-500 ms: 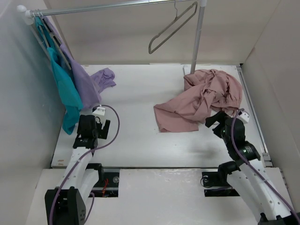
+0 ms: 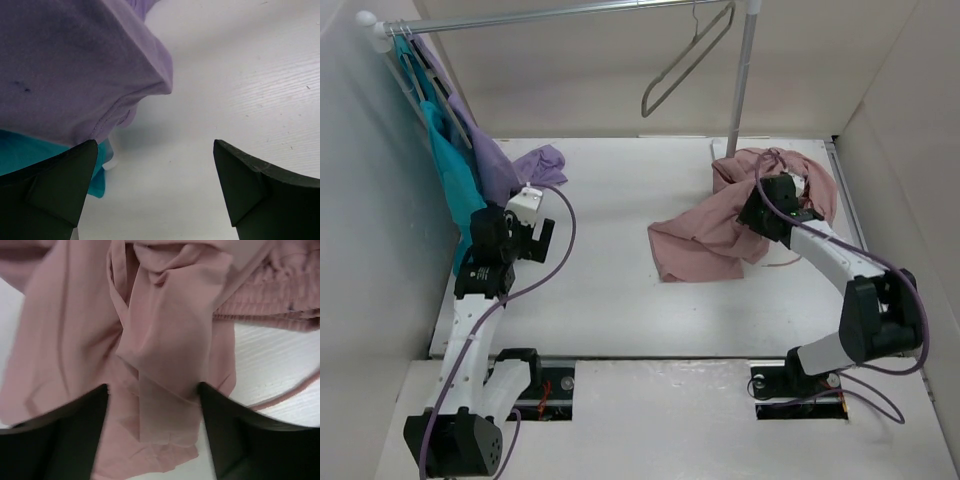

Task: Place the trousers on the hanger
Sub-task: Flatten out the trousers at the center of the board.

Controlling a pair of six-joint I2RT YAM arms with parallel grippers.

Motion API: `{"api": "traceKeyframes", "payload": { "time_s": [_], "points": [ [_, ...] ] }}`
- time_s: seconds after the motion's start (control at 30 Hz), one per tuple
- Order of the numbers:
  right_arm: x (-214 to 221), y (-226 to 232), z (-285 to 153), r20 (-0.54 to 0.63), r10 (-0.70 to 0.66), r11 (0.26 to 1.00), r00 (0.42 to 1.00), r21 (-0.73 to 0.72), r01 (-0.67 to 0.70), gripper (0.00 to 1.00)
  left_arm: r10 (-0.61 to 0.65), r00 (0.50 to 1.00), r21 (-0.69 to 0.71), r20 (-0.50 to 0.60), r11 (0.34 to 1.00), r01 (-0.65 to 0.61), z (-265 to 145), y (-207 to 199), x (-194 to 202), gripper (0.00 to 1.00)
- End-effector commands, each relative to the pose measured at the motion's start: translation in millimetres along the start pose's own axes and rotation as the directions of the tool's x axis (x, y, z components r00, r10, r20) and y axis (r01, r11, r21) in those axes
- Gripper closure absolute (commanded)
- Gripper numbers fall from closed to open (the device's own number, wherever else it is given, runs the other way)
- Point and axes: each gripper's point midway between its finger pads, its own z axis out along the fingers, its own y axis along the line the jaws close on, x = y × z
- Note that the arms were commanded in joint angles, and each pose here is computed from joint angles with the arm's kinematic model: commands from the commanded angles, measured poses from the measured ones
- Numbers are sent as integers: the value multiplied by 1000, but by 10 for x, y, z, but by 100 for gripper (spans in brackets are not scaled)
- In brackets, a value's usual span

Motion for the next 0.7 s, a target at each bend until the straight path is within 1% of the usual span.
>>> {"api": "traceKeyframes", "payload": {
  "time_s": [0.0, 0.03, 0.1, 0.13, 0.17, 0.23, 0.27, 0.33, 0.37, 0.4, 0.43, 0.47, 0.5, 0.53, 0.57, 0.6, 0.63, 0.67],
  "points": [
    [-141, 403, 8, 14, -48, 985, 999, -167, 49, 32, 12, 1000, 81, -21, 997, -10, -90, -113, -22, 0],
    [-149, 414, 20, 9, -49, 985, 999, -164, 50, 55, 11, 1000, 94, -16, 996, -10, -90, -136, -31, 0],
    [-7, 498, 2, -23, -70, 977, 997, -204, 64, 77, 0, 1000, 111, -24, 994, 3, -97, -174, -11, 0],
    [114, 570, -32, -31, -90, 968, 995, -237, 80, 93, 0, 1000, 119, -19, 993, 3, -123, -191, -14, 0],
    [144, 647, -117, -18, -101, 960, 995, -265, 92, 100, 0, 1000, 122, -28, 993, 4, -114, -204, 23, 0],
    [329, 904, -302, -14, -157, 923, 987, -359, 142, 100, 0, 1000, 122, -28, 993, 4, -121, -212, 45, 0],
    [581, 1235, -539, 5, -222, 871, 975, -448, 201, 100, -1, 1000, 131, -25, 991, 4, -121, -227, 40, 0],
    [817, 1664, -960, 84, -316, 760, 945, -573, 305, 100, -1, 1000, 128, -16, 992, 3, -139, -222, 23, 0],
    [1096, 2065, -1410, 146, -380, 632, 913, -680, 372, 100, -1, 1000, 127, -16, 992, 3, -139, -222, 23, 0],
    [1254, 2219, -1605, 203, -446, 542, 872, -714, 444, 100, -1, 1000, 127, -16, 992, 3, -139, -222, 23, 0],
    [1403, 2367, -1785, 234, -486, 463, 842, -748, 476, 100, -1, 1000, 134, -4, 991, 1, -135, -232, -4, 0],
    [1575, 2596, -2145, 271, -513, 335, 814, -810, 481, 100, -1, 1000, 131, 6, 991, 0, -147, -216, -48, 0],
    [1680, 2659, -2208, 275, -541, 290, 795, -826, 483, 93, -1, 1000, 145, 12, 989, 0, -148, -241, -58, 0],
    [1836, 2687, -2124, 245, -583, 276, 775, -837, 472, 73, -2, 1000, 149, 2, 989, 1, -128, -248, -39, 0],
    [1908, 2700, -2119, 228, -606, 262, 762, -847, 462, 47, -2, 1000, 158, 15, 987, 0, -139, -257, -85, 0],
    [1949, 2660, -2074, 208, -643, 271, 737, -838, 473, 35, -3, 1000, 170, 9, 985, 1, -145, -280, -70, 0],
    [2021, 2598, -2002, 192, -672, 277, 716, -831, 483, 14, -3, 1000, 176, -8, 984, 5, -133, -293, -33, 0],
    [2046, 2553, -1984, 179, -685, 284, 706, -828, 484, 8, 9, 1000, 185, -2, 983, -9, -133, -303, -38, 0]
  ]
}}
